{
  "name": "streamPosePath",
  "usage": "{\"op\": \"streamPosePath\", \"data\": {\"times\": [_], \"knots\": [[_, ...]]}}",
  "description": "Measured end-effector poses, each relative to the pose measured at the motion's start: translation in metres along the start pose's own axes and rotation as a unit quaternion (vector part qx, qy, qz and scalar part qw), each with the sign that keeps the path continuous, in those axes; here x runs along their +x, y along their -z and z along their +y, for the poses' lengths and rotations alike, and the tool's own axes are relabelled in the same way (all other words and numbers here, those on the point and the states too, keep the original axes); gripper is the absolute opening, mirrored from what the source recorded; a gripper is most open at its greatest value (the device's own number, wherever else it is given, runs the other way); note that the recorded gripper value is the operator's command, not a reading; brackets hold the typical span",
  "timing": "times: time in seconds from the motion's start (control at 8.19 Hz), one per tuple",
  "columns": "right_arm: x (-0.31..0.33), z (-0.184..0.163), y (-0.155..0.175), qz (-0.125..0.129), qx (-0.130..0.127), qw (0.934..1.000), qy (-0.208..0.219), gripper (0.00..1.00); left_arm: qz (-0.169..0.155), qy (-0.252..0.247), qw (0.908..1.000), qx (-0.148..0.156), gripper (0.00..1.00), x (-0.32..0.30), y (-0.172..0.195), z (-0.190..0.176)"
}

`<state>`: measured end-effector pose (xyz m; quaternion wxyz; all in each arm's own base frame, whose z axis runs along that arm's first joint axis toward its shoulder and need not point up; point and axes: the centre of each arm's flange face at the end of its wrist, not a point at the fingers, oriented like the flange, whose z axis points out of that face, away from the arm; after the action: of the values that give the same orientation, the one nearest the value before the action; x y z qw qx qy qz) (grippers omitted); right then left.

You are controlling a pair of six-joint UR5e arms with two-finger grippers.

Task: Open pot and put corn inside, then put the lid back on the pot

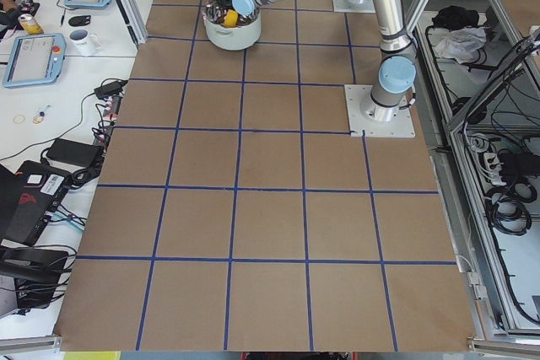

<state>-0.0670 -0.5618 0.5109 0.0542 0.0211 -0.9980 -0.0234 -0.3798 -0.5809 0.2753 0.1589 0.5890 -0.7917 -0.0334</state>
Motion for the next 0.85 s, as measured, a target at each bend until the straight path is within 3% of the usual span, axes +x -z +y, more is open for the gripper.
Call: {"op": "streamPosePath", "data": {"times": [0.49, 0.61, 0.85], "knots": [[-0.019, -0.002, 0.011, -0.009, 0.015, 0.9995, -0.027, 0.07, 0.028, -0.018, 0.9995, -0.003, 1.0, 0.003, 0.037, 0.008], [-0.031, -0.003, 0.016, -0.009, 0.021, 0.9993, -0.03, 0.07, 0.036, -0.053, 0.9979, -0.004, 1.0, 0.004, 0.052, 0.011], [-0.069, -0.012, 0.017, -0.024, 0.029, 0.9981, -0.049, 0.07, 0.05, -0.16, 0.9859, 0.002, 1.0, 0.006, 0.074, 0.008]]}}
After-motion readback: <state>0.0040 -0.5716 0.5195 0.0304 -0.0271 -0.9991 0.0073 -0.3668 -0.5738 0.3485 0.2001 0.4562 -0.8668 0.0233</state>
